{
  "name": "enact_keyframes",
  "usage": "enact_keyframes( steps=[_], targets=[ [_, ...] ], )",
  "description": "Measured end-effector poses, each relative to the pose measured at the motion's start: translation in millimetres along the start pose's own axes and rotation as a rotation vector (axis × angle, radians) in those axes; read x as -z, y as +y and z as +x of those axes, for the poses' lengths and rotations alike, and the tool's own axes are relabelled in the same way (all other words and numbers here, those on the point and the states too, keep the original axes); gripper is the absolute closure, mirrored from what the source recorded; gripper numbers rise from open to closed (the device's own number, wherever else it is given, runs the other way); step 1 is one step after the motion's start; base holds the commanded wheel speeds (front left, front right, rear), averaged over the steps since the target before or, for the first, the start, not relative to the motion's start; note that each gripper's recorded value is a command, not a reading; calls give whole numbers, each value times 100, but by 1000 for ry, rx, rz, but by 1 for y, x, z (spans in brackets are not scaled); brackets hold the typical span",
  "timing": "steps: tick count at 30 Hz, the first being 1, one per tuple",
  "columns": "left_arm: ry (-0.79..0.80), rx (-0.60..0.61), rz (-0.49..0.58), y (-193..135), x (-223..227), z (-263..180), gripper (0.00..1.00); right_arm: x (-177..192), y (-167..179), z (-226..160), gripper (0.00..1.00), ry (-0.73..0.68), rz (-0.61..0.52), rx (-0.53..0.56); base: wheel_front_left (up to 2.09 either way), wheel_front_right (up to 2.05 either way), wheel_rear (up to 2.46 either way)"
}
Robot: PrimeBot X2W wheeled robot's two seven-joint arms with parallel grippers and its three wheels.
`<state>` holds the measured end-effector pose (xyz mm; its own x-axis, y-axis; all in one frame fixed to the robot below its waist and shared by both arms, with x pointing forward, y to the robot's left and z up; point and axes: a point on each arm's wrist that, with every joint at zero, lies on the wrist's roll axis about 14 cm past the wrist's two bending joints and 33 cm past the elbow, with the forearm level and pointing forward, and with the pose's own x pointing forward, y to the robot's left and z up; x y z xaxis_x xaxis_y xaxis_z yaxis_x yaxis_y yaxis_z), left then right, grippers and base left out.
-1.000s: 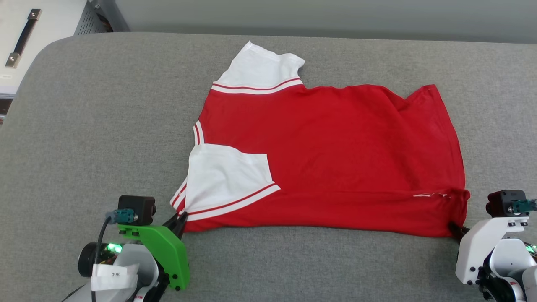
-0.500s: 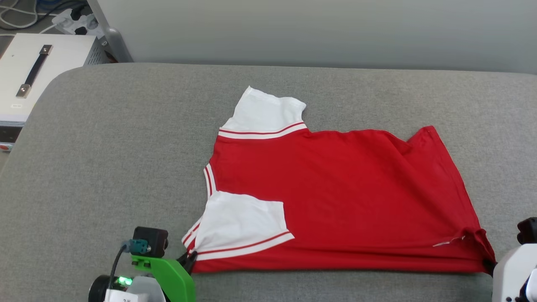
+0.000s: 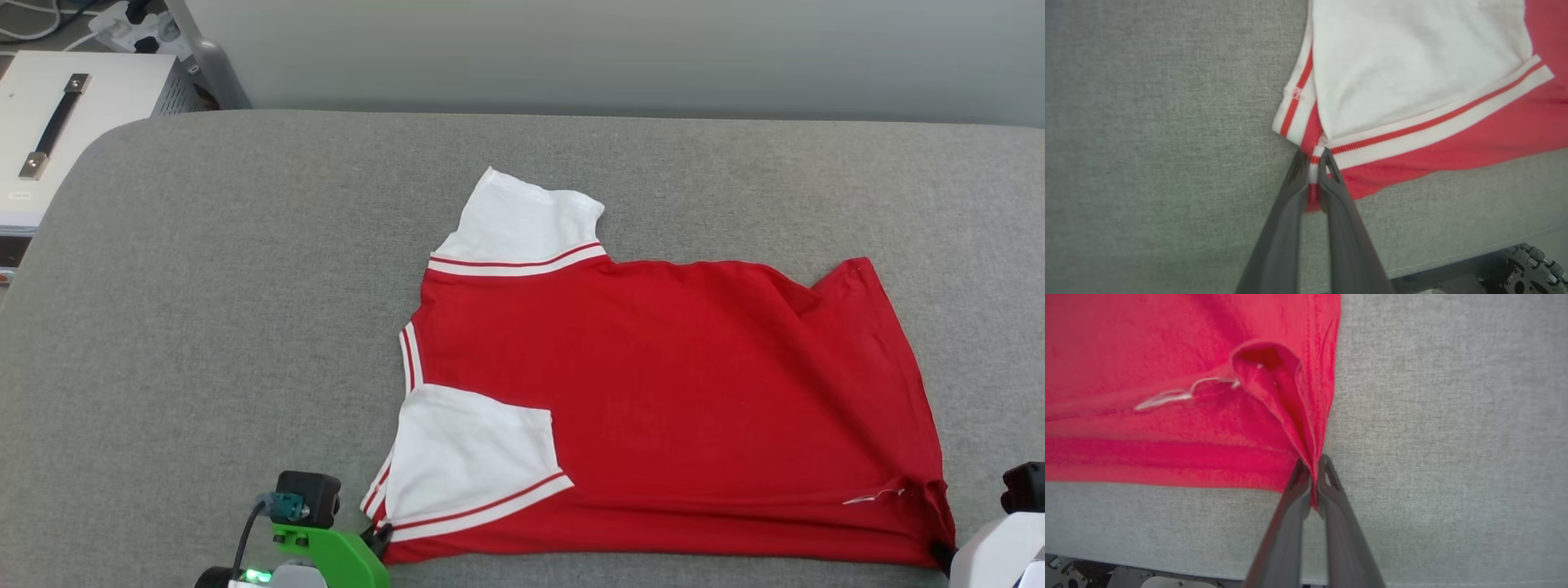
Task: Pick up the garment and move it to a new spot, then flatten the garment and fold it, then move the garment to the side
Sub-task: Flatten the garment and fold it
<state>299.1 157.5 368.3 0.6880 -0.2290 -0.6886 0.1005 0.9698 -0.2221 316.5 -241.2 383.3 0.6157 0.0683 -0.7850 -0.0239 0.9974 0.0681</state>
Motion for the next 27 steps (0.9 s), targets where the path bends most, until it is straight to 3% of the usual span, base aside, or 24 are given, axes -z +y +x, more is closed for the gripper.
enact_keyframes(
  steps=[5, 7, 8, 9, 10, 12, 13, 20, 27],
  targets=[
    [25, -6, 10, 4, 6, 9, 100, 4, 1, 9, 100, 7, 3, 0, 0, 0, 0],
    [36, -2, 26, 5, 8, 13, 64, 4, 2, 14, 100, 6, 3, -2, 0, 0, 0],
    [39, -3, 29, 6, 8, 14, 57, 4, 2, 15, 100, 8, 4, -2, 0, 0, 0],
    [38, 1, 32, 6, 7, 16, 18, 5, 2, 16, 100, 7, 5, -2, 0, 0, 0],
    [37, 1, 35, 6, 6, 17, 0, 5, 2, 17, 100, 6, 7, -2, 0, 0, 0],
    [23, 0, 39, 6, 2, 18, 0, 4, 2, 18, 100, -5, 9, -2, 0, 0, 0],
    [7, 3, 40, 3, -1, 19, 0, 1, 2, 16, 0, -31, 2, -3, 0, 0, 0],
    [-91, -4, 69, 2, -20, 9, 0, -23, 4, 2, 0, -164, -11, -5, 0, 0, 0],
    [-426, 47, 155, -18, -86, -17, 0, -81, 15, -35, 0, -470, -69, -30, 0, 0, 0]
  ],
)
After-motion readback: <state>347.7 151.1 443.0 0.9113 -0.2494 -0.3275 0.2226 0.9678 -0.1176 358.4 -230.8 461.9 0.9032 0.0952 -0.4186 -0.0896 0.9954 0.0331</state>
